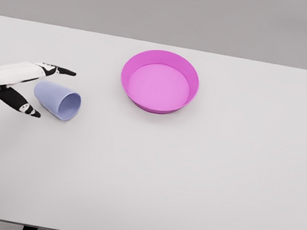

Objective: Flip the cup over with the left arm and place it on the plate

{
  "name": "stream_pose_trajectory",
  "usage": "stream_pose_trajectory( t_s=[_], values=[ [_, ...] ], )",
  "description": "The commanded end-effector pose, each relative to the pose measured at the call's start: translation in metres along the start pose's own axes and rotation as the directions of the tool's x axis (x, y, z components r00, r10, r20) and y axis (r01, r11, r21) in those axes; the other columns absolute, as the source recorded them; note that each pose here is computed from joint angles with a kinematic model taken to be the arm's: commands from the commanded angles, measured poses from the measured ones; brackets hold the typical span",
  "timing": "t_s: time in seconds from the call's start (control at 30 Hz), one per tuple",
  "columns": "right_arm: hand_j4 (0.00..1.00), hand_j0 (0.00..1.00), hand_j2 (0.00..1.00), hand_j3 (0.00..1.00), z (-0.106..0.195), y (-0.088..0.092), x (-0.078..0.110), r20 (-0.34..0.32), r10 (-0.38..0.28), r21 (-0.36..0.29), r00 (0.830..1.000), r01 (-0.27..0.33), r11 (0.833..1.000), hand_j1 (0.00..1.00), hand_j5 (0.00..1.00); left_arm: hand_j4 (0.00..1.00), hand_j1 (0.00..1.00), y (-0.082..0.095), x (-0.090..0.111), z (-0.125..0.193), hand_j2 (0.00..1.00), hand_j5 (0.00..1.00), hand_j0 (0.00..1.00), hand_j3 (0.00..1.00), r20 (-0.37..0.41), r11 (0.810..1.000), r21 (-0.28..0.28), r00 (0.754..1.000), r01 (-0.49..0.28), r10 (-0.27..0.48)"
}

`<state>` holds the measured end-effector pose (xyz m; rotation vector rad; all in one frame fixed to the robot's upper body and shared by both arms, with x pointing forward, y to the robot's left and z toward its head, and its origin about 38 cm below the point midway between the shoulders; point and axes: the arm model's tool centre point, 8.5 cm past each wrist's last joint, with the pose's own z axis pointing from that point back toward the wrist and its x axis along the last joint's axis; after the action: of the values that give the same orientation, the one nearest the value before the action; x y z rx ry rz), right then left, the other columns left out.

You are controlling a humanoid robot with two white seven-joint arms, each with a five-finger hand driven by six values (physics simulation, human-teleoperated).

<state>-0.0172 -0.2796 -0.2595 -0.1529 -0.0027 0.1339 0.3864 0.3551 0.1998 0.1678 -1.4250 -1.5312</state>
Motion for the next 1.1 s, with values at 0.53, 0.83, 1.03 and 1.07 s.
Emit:
stream_pose_trajectory(
  t_s=[0.53, 0.83, 1.03, 1.07],
  values=[
    [1.0, 1.0, 1.0, 1.0, 0.0, 0.0, 0.001, 0.001, 0.0, 0.0, 1.0, 0.0, 1.0, 1.0, 1.0, 1.0, 1.0, 0.005, 0.002, 0.007, 1.0, 1.0, 1.0, 1.0, -0.027, 0.986, -0.155, 0.998, 0.052, -0.057],
    [1.0, 1.0, 1.0, 1.0, 0.0, 0.0, 0.001, 0.001, 0.0, -0.001, 1.0, 0.0, 1.0, 1.0, 1.0, 1.0, 1.0, 0.018, 0.022, 0.004, 1.0, 1.0, 1.0, 1.0, 0.029, 0.991, -0.109, 0.996, 0.083, -0.08],
    [1.0, 1.0, 1.0, 1.0, 0.0, 0.0, 0.0, -0.001, 0.0, 0.0, 1.0, 0.0, 1.0, 1.0, 1.0, 1.0, 1.0, 0.02, 0.004, -0.001, 1.0, 1.0, 1.0, 1.0, -0.01, 0.995, -0.085, 0.998, 0.057, -0.058],
    [1.0, 1.0, 1.0, 1.0, 0.0, 0.0, 0.0, -0.001, 0.0, 0.0, 1.0, 0.0, 1.0, 1.0, 1.0, 1.0, 1.0, 0.02, -0.002, -0.004, 1.0, 1.0, 1.0, 1.0, -0.024, 0.996, -0.073, 0.999, 0.044, -0.046]
  ],
)
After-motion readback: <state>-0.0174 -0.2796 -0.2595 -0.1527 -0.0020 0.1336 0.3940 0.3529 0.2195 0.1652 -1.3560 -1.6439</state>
